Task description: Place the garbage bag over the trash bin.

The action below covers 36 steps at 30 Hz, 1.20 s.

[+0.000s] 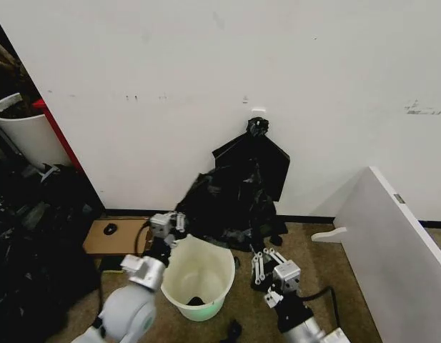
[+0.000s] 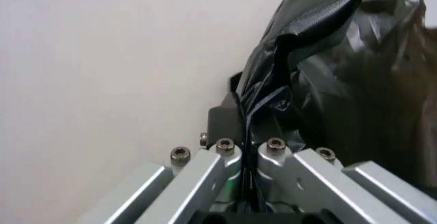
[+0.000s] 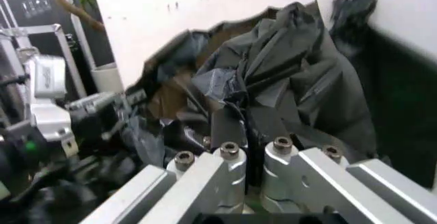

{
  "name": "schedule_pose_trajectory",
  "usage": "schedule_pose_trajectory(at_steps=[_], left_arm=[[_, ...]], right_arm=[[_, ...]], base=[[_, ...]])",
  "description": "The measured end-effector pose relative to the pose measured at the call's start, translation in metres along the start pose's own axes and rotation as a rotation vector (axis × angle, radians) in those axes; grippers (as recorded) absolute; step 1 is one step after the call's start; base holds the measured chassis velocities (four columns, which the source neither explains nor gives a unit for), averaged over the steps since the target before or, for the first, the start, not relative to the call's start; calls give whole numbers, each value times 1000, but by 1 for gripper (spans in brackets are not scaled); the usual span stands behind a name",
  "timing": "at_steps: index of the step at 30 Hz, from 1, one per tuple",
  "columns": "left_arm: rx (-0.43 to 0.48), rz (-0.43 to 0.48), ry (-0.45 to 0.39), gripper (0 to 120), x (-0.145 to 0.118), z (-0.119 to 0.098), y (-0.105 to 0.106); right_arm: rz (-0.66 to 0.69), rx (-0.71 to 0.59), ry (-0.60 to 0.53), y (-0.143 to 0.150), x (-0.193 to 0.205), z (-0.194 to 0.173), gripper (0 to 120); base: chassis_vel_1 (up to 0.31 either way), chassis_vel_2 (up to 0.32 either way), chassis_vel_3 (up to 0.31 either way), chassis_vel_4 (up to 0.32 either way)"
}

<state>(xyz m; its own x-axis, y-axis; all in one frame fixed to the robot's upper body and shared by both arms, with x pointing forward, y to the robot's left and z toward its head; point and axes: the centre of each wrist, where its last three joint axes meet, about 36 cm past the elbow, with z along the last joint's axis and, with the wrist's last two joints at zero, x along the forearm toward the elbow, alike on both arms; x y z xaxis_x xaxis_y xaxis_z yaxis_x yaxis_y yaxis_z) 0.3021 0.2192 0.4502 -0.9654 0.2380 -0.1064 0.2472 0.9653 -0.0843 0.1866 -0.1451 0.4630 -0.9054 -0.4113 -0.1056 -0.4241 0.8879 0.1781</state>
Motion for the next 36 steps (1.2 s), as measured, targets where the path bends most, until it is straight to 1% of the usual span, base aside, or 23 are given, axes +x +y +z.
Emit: schedule_pose_trajectory(at_steps=[3, 4, 5, 7, 9, 11, 12, 14, 15, 18, 20, 23, 25, 26, 27, 30, 32, 33, 35, 36], left_arm=[[7, -40, 48, 0, 8, -11, -2], [20, -54, 84, 0, 11, -11, -3], [20, -54, 84, 0, 11, -11, -3], [38, -65, 131, 0, 14, -9, -5], [55, -84, 197, 0, 16, 0, -8], [65, -98, 237, 0, 17, 10, -10], [65, -98, 237, 0, 17, 10, -10], [70, -106, 259, 0, 16, 17, -11], [74, -113, 281, 0, 15, 26, -11], [71, -128, 318, 0, 14, 39, -10], [70, -132, 328, 0, 14, 42, -10], [49, -161, 384, 0, 22, 49, -10], [35, -174, 411, 0, 28, 51, -9], [8, -201, 460, 0, 40, 55, -8], [2, -209, 475, 0, 45, 57, -7], [-3, -216, 491, 0, 51, 58, -7], [-1, -219, 486, 0, 53, 56, -8], [-1, -221, 469, 0, 53, 52, -8], [-2, -225, 426, 0, 51, 46, -7], [-2, -224, 420, 0, 51, 45, -7]], right_arm=[[5, -75, 37, 6, -6, 1, 0], [14, -99, 63, 8, -10, 2, 0], [14, -99, 63, 8, -10, 2, 0], [25, -114, 92, 9, -15, 2, 0], [35, -119, 140, 10, -19, 4, 0], [42, -115, 184, 11, -21, 9, 0], [42, -115, 184, 11, -21, 9, 0], [44, -110, 206, 11, -22, 15, 0], [50, -101, 229, 10, -24, 26, 0], [70, -80, 269, 7, -27, 46, 0], [75, -76, 280, 7, -26, 49, 0], [89, -62, 344, 12, -22, 60, 0], [87, -58, 364, 15, -19, 64, 0], [79, -45, 393, 21, -14, 68, 0], [79, -39, 404, 22, -13, 68, 0], [79, -33, 416, 23, -12, 68, 0], [68, -38, 407, 25, -11, 67, 0], [48, -48, 379, 25, -11, 66, 0], [-9, -70, 289, 25, -12, 66, 0], [-19, -71, 273, 25, -12, 67, 0]], base=[[0, 0, 0, 0], [0, 0, 0, 0], [0, 0, 0, 0], [0, 0, 0, 0], [0, 0, 0, 0], [0, 0, 0, 0], [0, 0, 0, 0], [0, 0, 0, 0], [0, 0, 0, 0], [0, 0, 0, 0], [0, 0, 0, 0], [0, 0, 0, 0], [0, 0, 0, 0], [0, 0, 0, 0], [0, 0, 0, 0], [0, 0, 0, 0], [0, 0, 0, 0], [0, 0, 0, 0], [0, 0, 0, 0], [0, 0, 0, 0]])
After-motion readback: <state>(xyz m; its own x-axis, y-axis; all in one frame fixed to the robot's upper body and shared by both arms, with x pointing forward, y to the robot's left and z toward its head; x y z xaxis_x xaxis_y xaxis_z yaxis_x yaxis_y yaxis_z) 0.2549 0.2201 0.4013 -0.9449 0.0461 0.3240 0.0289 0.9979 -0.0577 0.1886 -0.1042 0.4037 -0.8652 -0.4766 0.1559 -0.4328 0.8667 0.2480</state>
